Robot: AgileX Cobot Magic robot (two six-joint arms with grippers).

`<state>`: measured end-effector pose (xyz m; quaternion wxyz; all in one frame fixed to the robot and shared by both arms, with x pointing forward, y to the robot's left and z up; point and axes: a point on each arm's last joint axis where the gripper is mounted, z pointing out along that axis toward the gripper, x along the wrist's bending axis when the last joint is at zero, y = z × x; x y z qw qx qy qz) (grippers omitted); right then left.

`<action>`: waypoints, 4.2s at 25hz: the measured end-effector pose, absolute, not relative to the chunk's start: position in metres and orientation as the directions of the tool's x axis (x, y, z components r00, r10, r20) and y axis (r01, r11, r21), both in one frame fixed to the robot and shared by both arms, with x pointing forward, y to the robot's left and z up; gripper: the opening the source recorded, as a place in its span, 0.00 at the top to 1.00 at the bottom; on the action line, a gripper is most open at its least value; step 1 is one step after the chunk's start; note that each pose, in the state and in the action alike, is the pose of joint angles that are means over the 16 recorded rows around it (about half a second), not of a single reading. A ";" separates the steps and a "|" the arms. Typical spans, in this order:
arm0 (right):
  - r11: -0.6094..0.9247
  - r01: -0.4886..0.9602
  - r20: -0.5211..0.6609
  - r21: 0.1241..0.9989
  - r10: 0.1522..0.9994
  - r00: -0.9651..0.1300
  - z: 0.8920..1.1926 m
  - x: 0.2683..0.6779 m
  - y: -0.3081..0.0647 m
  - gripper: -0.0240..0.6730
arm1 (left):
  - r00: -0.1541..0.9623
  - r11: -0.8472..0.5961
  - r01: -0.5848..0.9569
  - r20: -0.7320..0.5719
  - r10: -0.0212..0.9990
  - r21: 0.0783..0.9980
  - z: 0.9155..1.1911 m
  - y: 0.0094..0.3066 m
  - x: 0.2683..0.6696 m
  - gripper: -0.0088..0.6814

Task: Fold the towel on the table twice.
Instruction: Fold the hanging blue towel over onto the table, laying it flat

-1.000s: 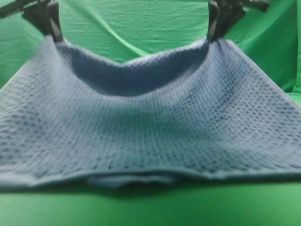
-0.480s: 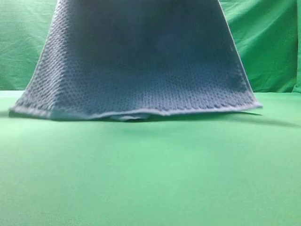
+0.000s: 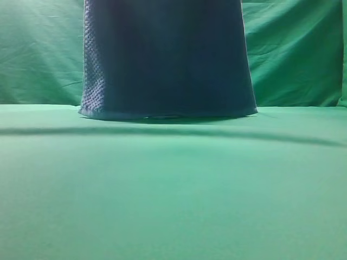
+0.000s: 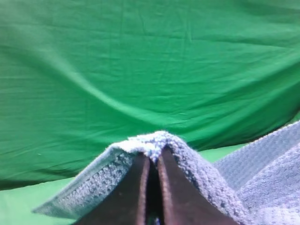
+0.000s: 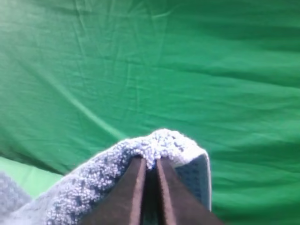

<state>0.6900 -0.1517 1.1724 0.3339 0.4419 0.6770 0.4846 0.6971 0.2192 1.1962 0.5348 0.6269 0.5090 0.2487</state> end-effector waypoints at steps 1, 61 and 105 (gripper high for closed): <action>0.146 0.290 -0.024 0.946 0.922 -0.388 1.171 0.690 -0.153 0.97 | 0.362 0.081 0.379 -0.229 0.904 0.922 1.195 0.219 0.697 0.99; 0.317 0.704 0.018 0.635 0.906 -0.424 1.104 0.434 -0.209 0.97 | 0.350 -0.077 0.772 -0.320 0.880 0.631 1.100 0.232 0.447 0.99; 0.269 0.700 0.003 0.661 0.932 -0.361 1.036 0.484 -0.194 0.97 | 0.148 0.124 0.768 -0.364 0.920 0.628 1.014 0.221 0.498 0.99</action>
